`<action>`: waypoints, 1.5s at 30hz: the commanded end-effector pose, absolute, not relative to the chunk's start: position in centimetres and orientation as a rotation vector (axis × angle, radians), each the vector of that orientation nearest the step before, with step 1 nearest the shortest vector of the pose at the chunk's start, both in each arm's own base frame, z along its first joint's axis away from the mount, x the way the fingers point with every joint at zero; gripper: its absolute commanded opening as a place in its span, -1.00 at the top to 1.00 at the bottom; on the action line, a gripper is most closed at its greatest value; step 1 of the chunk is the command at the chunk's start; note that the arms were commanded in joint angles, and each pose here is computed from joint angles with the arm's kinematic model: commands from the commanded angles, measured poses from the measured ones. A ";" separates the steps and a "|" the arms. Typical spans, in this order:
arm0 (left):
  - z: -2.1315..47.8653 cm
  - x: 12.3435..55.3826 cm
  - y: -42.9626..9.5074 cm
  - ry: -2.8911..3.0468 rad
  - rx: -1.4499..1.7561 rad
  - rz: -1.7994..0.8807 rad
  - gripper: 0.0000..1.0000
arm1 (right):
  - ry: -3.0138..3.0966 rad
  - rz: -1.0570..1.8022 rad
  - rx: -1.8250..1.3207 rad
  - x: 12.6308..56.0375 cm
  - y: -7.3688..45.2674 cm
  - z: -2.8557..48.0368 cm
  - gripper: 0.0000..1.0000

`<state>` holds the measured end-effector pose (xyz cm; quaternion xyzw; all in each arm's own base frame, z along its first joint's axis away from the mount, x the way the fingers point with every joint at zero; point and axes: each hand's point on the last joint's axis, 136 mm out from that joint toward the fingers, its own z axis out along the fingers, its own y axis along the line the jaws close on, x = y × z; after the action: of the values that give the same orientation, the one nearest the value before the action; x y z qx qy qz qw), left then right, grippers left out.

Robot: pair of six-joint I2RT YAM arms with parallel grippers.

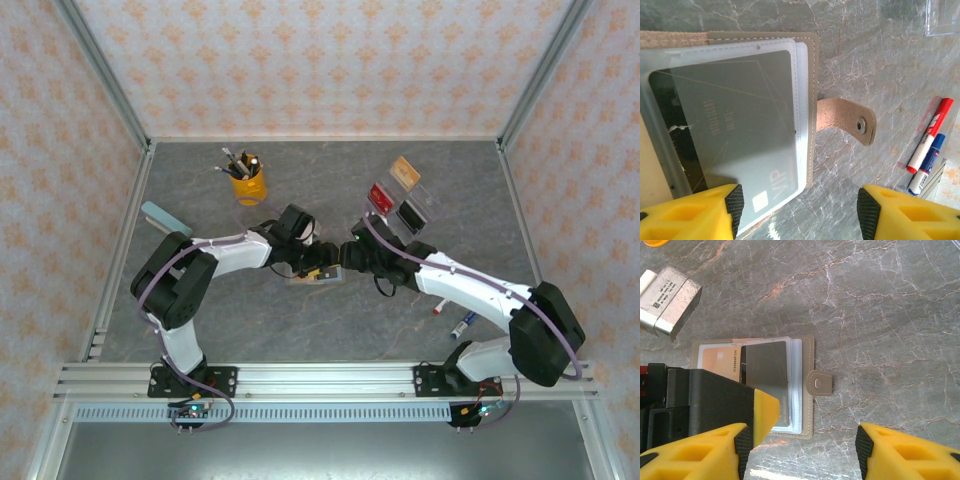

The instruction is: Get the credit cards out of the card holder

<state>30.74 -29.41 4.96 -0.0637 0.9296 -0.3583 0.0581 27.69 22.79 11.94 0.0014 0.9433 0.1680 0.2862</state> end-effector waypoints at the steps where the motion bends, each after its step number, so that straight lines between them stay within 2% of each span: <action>1: 6.7 31.6 -29.5 2.765 -0.194 -1.078 -0.31 | 2.542 0.437 0.019 27.4 22.5 11.3 -0.18; 6: 8.6 31.8 -27.4 2.704 -0.252 -1.047 -0.31 | 2.587 0.517 -0.023 27.1 24.2 10.4 -0.05; 13: 7.9 31.7 -22.7 2.661 -0.431 -0.954 -0.30 | 2.663 0.603 -0.065 27.1 26.7 8.7 0.28; 18: 7.2 31.3 -22.8 2.664 -0.459 -0.993 -0.22 | 2.725 0.584 -0.083 27.4 28.0 6.8 0.35; 24: 6.7 31.6 -23.9 2.660 -0.465 -1.071 0.11 | 2.747 0.470 -0.048 28.6 27.9 5.3 0.44; 28: 6.4 31.7 -24.5 2.674 -0.454 -1.087 0.24 | 2.751 0.418 -0.035 29.1 27.6 4.7 0.48; 45: 4.7 32.0 -25.6 2.717 -0.444 -1.107 0.44 | 2.818 0.395 -0.047 28.5 27.7 2.2 0.58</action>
<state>31.09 -24.53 3.90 -0.1583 0.9184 -0.3537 0.0797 28.40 27.82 2.73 -0.0209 0.9767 0.1499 0.1522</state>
